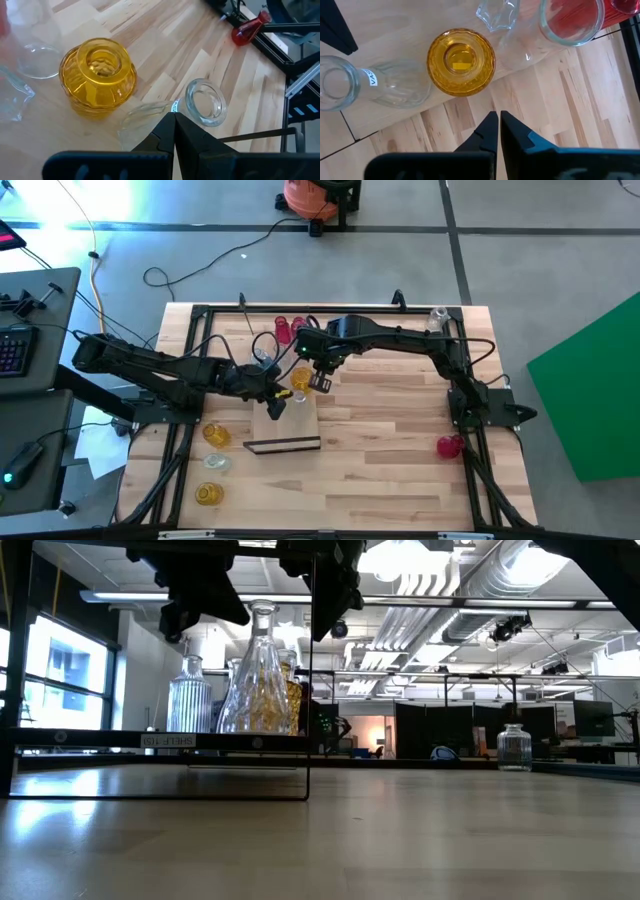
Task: Sort vases onto shelf
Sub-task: Put the transparent vase on the shelf
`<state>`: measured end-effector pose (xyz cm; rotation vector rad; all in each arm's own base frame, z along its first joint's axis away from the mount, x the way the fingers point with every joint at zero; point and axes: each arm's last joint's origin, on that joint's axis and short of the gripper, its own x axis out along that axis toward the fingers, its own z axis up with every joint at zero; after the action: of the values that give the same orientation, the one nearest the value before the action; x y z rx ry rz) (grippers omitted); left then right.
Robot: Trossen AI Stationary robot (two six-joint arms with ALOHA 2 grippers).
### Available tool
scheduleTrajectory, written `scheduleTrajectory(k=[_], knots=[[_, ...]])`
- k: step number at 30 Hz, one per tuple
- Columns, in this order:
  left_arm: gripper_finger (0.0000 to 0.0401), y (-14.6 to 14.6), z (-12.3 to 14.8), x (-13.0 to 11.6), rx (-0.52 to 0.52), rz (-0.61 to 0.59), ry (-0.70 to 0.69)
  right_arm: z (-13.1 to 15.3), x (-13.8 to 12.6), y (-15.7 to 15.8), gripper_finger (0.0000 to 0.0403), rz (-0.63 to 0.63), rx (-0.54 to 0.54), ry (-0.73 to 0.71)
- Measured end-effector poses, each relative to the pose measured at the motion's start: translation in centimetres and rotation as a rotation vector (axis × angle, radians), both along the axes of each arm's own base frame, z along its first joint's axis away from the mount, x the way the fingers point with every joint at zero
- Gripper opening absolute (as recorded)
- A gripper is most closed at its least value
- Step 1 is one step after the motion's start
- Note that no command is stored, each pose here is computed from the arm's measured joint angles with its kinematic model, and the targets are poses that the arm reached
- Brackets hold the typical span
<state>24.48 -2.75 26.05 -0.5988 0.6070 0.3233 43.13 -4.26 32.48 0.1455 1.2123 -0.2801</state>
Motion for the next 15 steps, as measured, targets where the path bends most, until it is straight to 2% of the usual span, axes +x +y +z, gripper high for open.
scheduleTrajectory(k=[15], knots=[[0.0000,-0.02,0.23,0.17,0.012,-0.012,-0.027,0.07,0.17,-0.05,0.0000,0.002,-0.002,-0.019]])
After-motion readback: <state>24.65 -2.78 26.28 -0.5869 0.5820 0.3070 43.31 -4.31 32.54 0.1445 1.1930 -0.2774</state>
